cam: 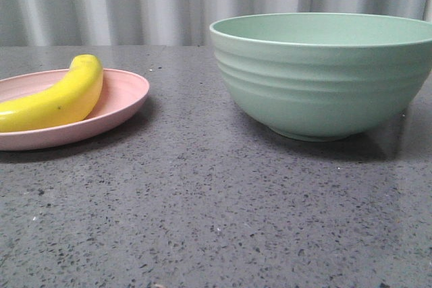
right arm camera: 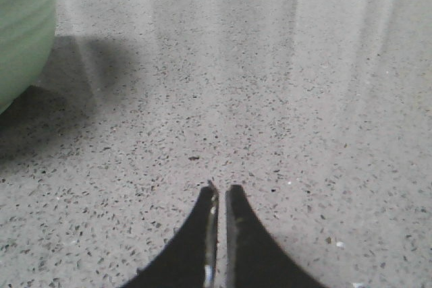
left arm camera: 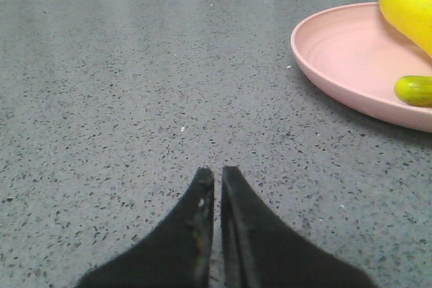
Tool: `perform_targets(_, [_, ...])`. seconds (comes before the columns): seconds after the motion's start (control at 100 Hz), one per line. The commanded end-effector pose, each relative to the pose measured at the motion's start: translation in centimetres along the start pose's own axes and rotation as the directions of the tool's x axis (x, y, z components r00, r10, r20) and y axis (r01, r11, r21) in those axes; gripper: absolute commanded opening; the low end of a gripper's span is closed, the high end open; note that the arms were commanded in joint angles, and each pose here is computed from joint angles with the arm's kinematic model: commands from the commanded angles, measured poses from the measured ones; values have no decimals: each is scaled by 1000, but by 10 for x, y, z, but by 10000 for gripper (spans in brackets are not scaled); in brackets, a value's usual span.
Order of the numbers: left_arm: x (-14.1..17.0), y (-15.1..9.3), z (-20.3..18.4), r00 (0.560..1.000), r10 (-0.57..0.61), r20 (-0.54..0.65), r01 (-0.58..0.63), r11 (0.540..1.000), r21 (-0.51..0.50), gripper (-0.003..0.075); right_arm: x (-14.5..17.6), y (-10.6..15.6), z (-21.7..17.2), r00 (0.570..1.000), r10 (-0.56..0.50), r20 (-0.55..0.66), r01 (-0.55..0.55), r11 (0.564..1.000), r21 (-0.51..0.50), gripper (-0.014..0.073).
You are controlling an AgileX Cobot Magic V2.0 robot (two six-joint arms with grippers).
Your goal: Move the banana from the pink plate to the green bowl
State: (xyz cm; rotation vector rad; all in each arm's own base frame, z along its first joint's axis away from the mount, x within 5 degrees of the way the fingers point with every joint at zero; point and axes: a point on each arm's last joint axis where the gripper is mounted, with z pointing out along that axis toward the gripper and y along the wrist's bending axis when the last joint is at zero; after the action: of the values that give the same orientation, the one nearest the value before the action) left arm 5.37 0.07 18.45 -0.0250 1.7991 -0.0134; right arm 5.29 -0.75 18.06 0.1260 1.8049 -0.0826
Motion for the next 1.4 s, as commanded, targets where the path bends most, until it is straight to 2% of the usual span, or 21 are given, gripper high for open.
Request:
perform_targets(0.0, [-3,-1,-1,997,-3,82,1,1000,14,-20,3,0,1,999,-17,28,17,1000,7,-64])
perform_targets(1.03, [-7,-1,-2,993,-3,116,1,1000,16,-20,2,0,0,999,-17,42,17,1000,6,-64])
perform_targets(1.2, [-12,-1,-2,985,-6,171,2,1000,21,-20,-4,0,0,994,-17,106,17,1000,2,-64])
perform_targets(1.39, [-12,-1,-2,984,-11,176,7,1000,22,-20,-12,1,-1,982,-17,189,18,1000,-3,-64])
